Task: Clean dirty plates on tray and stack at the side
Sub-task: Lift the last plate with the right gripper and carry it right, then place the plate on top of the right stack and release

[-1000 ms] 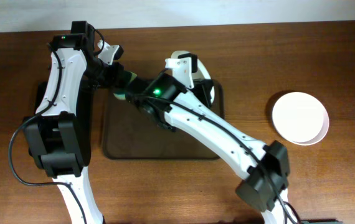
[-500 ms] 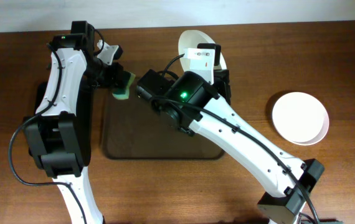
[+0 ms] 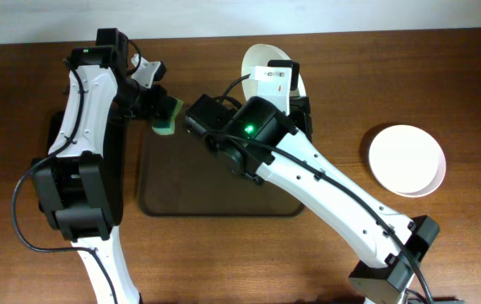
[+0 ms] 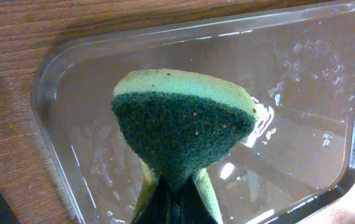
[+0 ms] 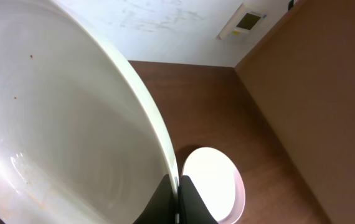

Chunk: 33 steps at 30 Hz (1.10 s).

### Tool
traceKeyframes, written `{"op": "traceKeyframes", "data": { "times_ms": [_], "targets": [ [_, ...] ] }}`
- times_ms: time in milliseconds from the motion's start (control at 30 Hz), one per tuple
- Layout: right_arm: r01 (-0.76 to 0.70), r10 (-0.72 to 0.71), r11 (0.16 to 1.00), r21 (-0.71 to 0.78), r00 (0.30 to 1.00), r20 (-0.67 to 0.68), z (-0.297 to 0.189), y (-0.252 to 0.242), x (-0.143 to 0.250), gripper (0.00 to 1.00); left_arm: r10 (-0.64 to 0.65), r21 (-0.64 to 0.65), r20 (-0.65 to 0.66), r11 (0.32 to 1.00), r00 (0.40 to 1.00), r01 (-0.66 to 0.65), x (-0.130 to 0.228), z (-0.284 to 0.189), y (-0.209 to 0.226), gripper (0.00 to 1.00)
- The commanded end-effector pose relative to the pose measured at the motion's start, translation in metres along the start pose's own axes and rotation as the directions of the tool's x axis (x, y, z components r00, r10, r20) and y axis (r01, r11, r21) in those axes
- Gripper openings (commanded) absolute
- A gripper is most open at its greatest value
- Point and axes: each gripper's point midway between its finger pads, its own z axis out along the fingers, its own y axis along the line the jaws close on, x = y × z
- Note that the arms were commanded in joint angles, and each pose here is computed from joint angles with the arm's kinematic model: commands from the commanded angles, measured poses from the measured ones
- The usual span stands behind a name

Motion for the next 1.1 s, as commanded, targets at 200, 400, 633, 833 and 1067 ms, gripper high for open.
{"op": "traceKeyframes", "data": {
  "times_ms": [200,400,633,833,1067],
  "targets": [
    [-0.073,0.068,0.996,-0.046,0.991,-0.113,0.007,-0.006,0.008,0.04,-0.002,-0.001,0.010,1.000,1.000,0.002,-0.004,-0.002,-0.001,0.00],
    [-0.103,0.015,0.979,-0.178,0.899,-0.437,0.058,-0.004,0.038,0.04,0.001,-0.002,0.017,1.000,1.000,-0.001,-0.006,-0.002,-0.001,0.00],
    [-0.275,-0.003,0.888,-0.370,0.799,-0.601,0.108,-0.006,0.037,0.04,0.001,-0.003,0.017,1.000,1.000,-0.001,-0.006,-0.002,-0.001,0.00],
    [-0.490,0.103,0.802,-0.341,0.676,-0.730,0.159,-0.056,0.045,0.04,0.001,-0.003,0.017,1.000,1.000,-0.001,-0.006,-0.001,-0.001,0.00],
    [-0.603,0.297,0.793,-0.091,0.512,-0.806,0.220,-0.133,0.093,0.04,0.002,-0.003,0.020,1.000,1.000,-0.002,-0.007,-0.001,-0.001,0.00]
  ]
}}
